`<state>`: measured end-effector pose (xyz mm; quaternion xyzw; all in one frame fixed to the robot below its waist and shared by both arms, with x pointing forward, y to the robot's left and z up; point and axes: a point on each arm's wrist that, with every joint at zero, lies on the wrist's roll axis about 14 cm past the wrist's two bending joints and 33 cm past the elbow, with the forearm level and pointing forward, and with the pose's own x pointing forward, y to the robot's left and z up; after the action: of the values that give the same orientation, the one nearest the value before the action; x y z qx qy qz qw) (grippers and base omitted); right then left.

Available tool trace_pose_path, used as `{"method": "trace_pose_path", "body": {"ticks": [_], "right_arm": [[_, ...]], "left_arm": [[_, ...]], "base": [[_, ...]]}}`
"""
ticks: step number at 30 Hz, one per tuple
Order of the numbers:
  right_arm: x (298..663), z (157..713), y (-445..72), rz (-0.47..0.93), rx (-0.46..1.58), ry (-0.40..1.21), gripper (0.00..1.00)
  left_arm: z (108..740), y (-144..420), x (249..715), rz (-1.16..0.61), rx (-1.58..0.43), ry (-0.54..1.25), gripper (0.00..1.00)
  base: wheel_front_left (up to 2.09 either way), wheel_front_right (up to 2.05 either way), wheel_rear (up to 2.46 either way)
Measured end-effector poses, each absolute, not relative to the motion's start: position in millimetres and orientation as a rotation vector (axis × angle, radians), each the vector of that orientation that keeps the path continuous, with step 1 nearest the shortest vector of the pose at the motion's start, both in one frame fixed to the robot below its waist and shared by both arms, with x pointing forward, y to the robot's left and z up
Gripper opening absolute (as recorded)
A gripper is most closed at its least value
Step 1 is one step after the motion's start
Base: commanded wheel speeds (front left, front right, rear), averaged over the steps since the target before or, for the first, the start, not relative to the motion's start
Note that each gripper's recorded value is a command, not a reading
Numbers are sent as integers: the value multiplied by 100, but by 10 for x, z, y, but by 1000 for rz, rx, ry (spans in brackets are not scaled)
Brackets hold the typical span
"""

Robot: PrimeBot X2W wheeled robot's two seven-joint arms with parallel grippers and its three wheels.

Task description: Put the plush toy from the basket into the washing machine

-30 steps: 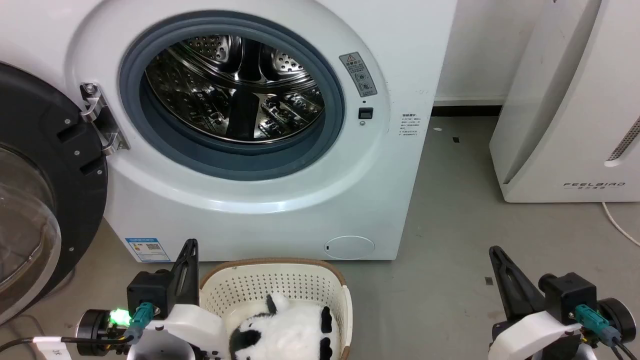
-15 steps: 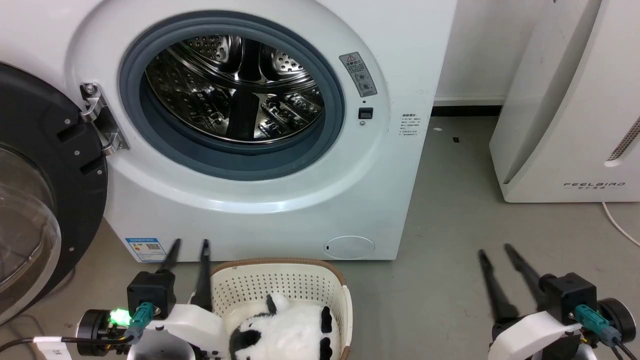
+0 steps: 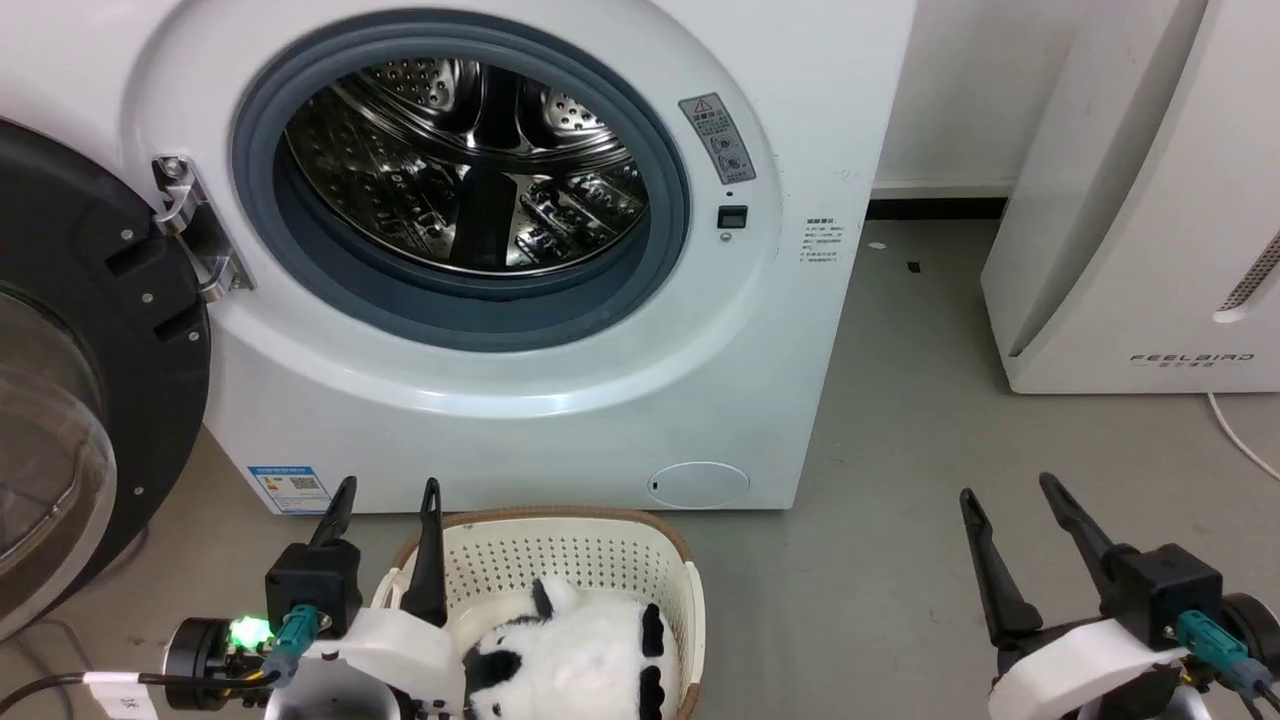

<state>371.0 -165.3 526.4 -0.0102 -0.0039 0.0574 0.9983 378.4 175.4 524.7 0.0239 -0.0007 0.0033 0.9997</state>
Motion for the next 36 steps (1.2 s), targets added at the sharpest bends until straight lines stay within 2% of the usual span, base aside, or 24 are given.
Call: {"method": "trace_pose_path", "body": {"ticks": [17,36], "right_arm": [[3895,5244,-1700,101,-8,-27,100],[4317,5103,-1796,75,28,-39,100]], "left_arm": [[4767,1639,4122,-31,35,125,100],[3703,1449,4555,-118,43,435,100]], "base": [[0,0,0],[0,0,0]]}}
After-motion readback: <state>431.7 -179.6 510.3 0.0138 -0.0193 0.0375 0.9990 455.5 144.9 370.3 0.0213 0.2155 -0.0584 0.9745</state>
